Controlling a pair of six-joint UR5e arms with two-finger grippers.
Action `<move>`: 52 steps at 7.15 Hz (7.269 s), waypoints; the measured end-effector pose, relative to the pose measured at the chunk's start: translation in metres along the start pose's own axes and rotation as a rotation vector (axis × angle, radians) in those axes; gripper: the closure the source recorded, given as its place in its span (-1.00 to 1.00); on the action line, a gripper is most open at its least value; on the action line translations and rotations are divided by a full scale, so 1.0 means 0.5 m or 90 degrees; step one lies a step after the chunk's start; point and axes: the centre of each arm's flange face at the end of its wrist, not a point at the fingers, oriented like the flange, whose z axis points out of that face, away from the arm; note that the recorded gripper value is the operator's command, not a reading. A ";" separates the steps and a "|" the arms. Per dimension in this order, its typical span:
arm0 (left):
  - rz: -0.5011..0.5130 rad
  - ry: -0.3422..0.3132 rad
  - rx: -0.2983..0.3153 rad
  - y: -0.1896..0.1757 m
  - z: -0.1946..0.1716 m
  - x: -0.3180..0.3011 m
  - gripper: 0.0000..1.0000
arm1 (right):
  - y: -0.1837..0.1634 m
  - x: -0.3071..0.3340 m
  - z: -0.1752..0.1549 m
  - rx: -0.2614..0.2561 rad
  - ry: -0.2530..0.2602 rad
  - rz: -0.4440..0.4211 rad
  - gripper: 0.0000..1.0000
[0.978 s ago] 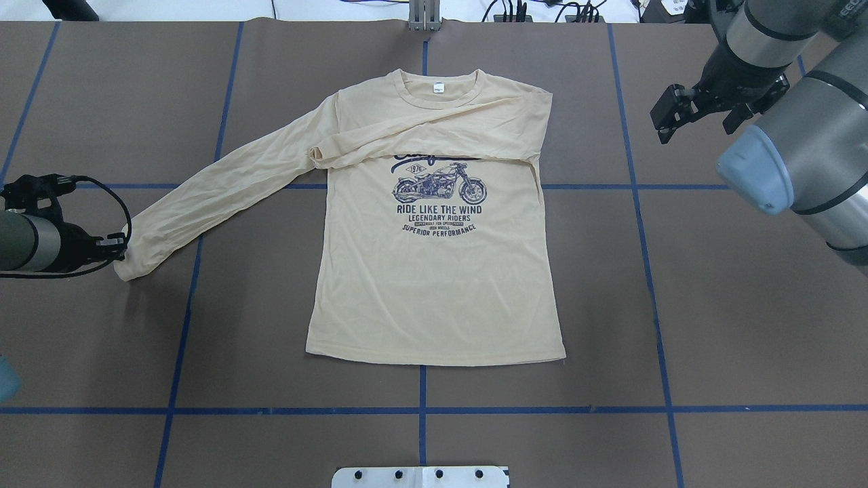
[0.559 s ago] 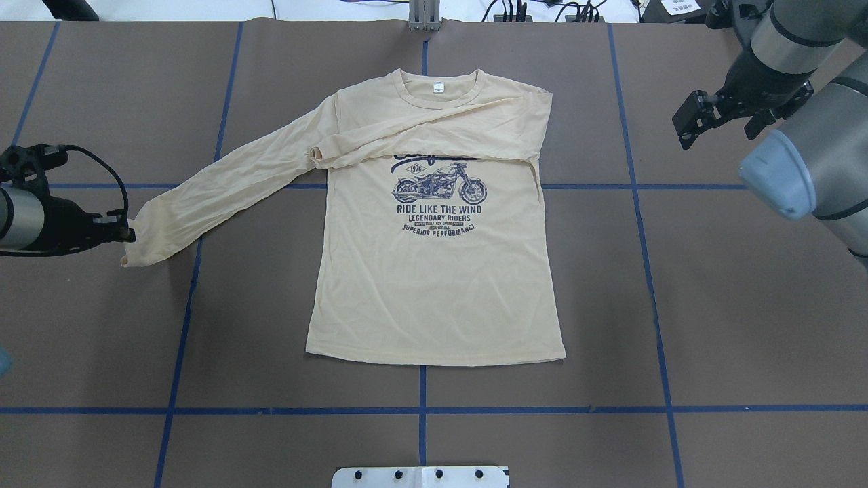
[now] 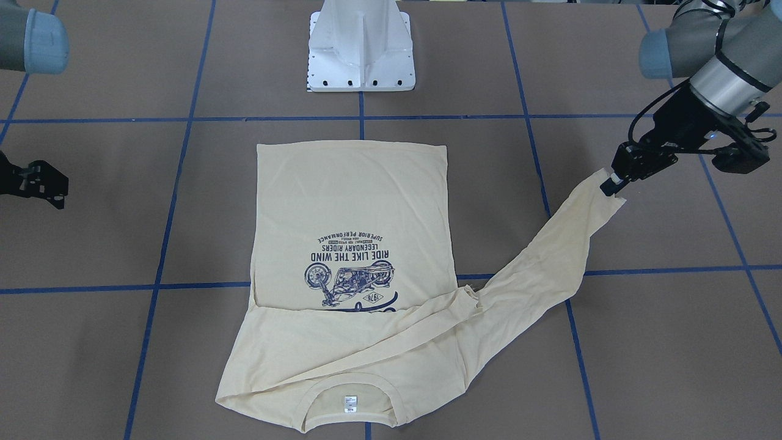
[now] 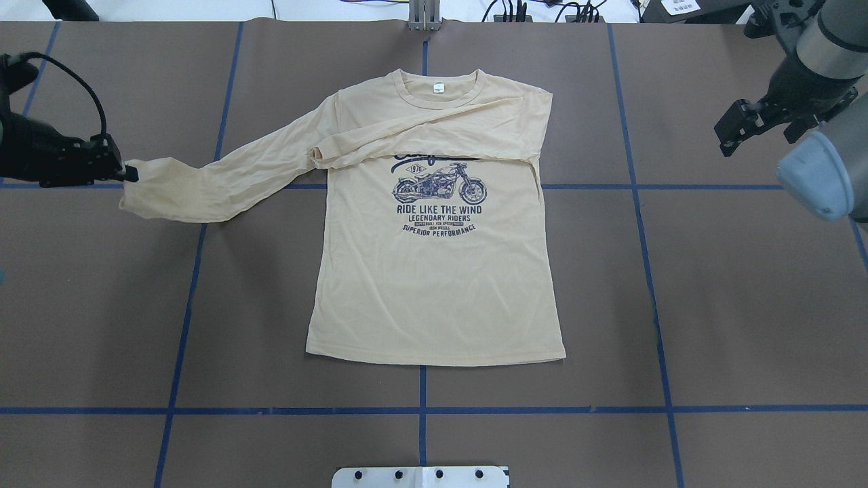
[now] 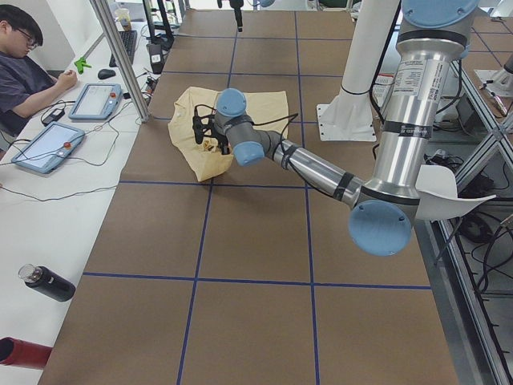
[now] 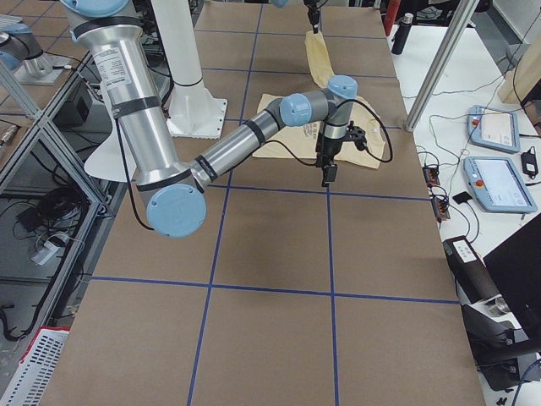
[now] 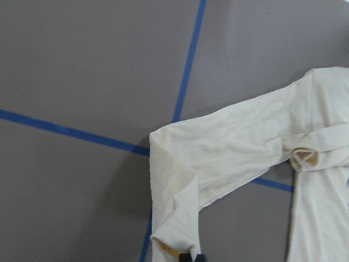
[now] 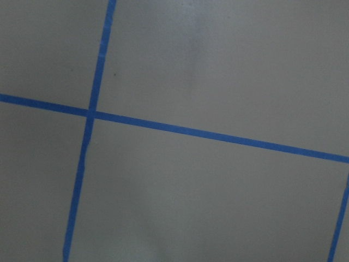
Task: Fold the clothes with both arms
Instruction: 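Lift the sleeve with the left gripper and carry it across the shirt, then lay the sleeve down across the chest and open left gripper, then move both grippers to the shirt's hem corners nearest the robot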
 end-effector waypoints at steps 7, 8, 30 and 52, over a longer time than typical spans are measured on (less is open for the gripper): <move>-0.114 0.094 -0.069 -0.011 0.112 0.606 1.00 | 0.085 0.065 0.045 -0.029 0.013 -0.011 -1.00; -0.106 0.097 -0.062 0.035 0.185 0.645 1.00 | 0.084 0.064 0.045 -0.029 0.012 -0.010 -1.00; 0.039 0.033 0.013 0.303 0.354 0.352 -1.00 | 0.048 -0.267 0.084 0.011 -0.197 0.050 -0.99; 0.086 0.024 0.025 0.331 0.251 0.319 -0.95 | 0.295 -0.629 0.331 -0.028 -0.201 0.072 1.00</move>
